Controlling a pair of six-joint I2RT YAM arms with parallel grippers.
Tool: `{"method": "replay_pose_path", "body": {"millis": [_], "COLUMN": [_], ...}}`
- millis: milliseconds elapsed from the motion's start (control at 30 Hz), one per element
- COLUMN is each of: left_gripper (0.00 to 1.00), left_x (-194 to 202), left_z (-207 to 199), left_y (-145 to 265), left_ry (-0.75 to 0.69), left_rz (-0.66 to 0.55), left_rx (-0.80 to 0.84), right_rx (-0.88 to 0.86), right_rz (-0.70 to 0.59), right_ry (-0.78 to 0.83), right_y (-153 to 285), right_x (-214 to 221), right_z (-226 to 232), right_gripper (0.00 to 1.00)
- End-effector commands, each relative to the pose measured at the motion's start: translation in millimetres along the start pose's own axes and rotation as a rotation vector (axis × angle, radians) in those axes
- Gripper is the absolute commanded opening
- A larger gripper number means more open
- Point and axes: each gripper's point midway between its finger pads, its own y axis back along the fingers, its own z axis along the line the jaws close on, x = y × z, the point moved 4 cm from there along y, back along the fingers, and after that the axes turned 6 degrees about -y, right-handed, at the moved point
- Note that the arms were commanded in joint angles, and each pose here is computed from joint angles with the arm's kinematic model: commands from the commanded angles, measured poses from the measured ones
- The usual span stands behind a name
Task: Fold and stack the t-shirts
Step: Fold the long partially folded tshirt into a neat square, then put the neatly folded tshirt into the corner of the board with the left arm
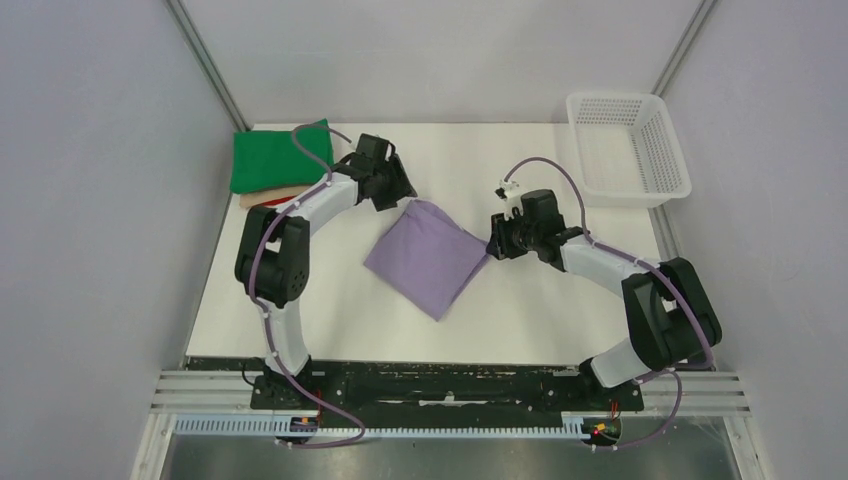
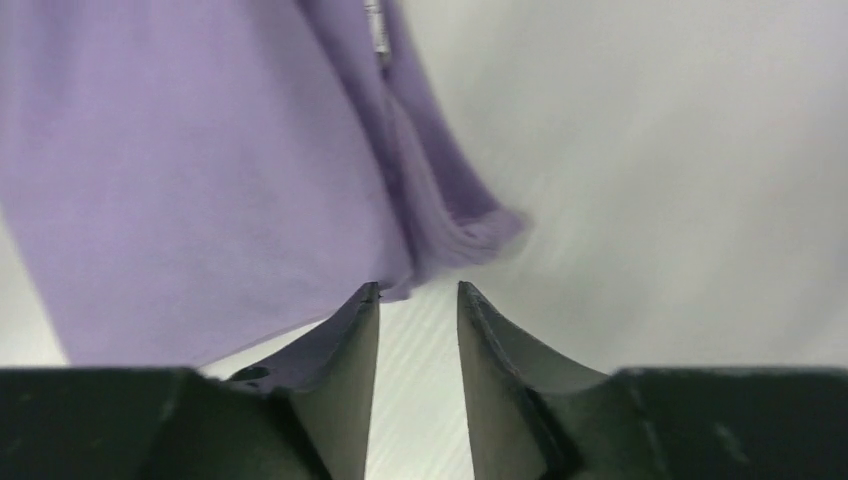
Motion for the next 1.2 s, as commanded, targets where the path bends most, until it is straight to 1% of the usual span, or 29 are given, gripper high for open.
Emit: {"method": "replay_pose_path", "body": {"millis": [0,33,100,167,200,233,267,367,433,533,600,700,833,933,1067,1167], "left_gripper": [0.85,0.99,1.0,1.0,1.0,1.0,1.0,1.0,1.0,1.0,1.0,1.0,1.0,1.0,1.0,1.0], "left_x": [-22.9,-23.0,-19.9,-14.3,-10.2,-5.0,1.0,15.5,24.8,33.6,34.0,32.0,27.6,29.9,42.1,52.8], "left_z": [-23.2,-25.7,-29.1,-31.4,-34.6,-36.0,-39.6,-49.1,-51.3,-50.9,-51.1,-50.7,-47.0,-37.7,-23.8,-6.8], "left_y": [14.2,18.7,27.7,37.0,41.9,45.2,49.4,57.7,53.4,34.7,20.4,-2.4,-28.7,-42.3,-47.5,-41.8], "left_ry": [-0.066,-0.074,-0.087,-0.098,-0.107,-0.112,-0.125,-0.156,-0.162,-0.139,-0.131,-0.126,-0.12,-0.113,-0.11,-0.11], "left_rz": [-0.038,-0.038,-0.039,-0.034,-0.029,-0.017,-0.006,0.012,0.02,0.063,0.078,0.096,0.107,0.124,0.159,0.171], "left_rx": [0.106,0.121,0.139,0.157,0.17,0.182,0.2,0.234,0.228,0.223,0.216,0.196,0.143,0.075,0.024,-0.043], "right_rx": [0.215,0.226,0.18,0.101,0.051,-0.009,-0.07,-0.293,-0.408,-0.486,-0.48,-0.4,-0.184,-0.02,0.129,0.188], "right_rz": [-0.087,-0.107,-0.143,-0.175,-0.178,-0.197,-0.204,-0.213,-0.203,-0.162,-0.137,-0.112,-0.041,-0.019,0.033,0.079], "right_ry": [0.0,-0.003,0.002,0.009,0.012,0.018,0.025,0.071,0.113,0.15,0.141,0.117,0.106,0.071,0.003,-0.022], "right_y": [10.8,15.0,21.5,27.6,30.6,32.9,35.3,42.2,43.0,33.9,24.3,7.1,-21.0,-35.3,-55.2,-63.6], "right_x": [-29.8,-33.2,-38.2,-40.7,-38.8,-41.0,-39.0,-32.8,-27.8,-22.1,-20.5,-20.2,-13.1,-8.8,3.4,13.6], "right_z": [-23.9,-23.6,-14.7,-1.6,6.2,15.5,25.0,62.9,86.7,108.8,109.6,97.4,62.9,32.5,-3.3,-20.6], "right_gripper": [0.42,0.43,0.49,0.64,0.69,0.8,0.97,0.98,0.98,0.98,0.98,0.98,0.98,0.98,0.98,0.98]}}
